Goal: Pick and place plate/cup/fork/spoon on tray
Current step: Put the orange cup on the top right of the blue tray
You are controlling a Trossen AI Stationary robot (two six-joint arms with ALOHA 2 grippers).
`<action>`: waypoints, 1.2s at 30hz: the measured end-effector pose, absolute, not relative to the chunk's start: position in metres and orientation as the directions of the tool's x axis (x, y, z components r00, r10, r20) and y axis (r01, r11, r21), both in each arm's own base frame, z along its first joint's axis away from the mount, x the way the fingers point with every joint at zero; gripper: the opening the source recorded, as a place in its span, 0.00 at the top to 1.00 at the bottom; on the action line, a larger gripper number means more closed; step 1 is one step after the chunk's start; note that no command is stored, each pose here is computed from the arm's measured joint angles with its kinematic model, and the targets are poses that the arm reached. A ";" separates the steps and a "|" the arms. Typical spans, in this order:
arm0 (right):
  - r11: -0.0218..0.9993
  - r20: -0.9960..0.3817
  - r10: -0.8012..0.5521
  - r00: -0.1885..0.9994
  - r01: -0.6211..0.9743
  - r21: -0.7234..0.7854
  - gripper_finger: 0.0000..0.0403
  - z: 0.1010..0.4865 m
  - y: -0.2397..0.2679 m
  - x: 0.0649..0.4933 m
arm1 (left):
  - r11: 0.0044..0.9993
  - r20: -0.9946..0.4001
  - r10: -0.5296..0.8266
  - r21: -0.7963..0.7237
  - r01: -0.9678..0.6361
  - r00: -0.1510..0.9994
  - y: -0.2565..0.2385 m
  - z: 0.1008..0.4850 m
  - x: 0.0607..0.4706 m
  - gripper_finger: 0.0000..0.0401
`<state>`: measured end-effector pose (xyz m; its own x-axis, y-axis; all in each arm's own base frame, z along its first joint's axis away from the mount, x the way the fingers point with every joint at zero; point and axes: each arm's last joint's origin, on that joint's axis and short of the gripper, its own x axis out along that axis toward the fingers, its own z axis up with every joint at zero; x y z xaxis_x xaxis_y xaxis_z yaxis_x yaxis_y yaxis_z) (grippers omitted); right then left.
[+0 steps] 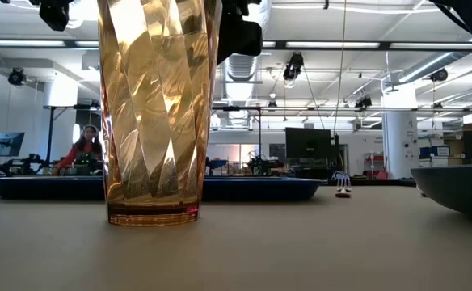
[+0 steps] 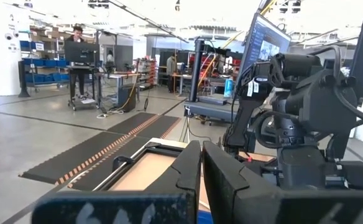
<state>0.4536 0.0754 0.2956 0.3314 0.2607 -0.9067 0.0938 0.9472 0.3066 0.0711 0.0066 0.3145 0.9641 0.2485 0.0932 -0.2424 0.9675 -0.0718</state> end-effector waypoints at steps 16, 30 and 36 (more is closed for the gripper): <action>0.925 -0.920 0.255 0.297 0.202 0.322 0.41 0.295 0.078 0.449 | 0.967 0.088 0.249 -0.070 -0.243 0.965 0.007 0.314 0.071 1.00; 0.901 -0.897 0.328 0.296 0.187 0.391 0.38 0.297 0.081 0.450 | 0.967 0.088 0.249 -0.070 -0.243 0.965 0.007 0.314 0.071 1.00; 0.891 -0.870 0.368 0.327 0.146 0.431 0.39 0.299 0.084 0.453 | 0.967 0.087 0.249 -0.070 -0.243 0.965 0.007 0.314 0.071 1.00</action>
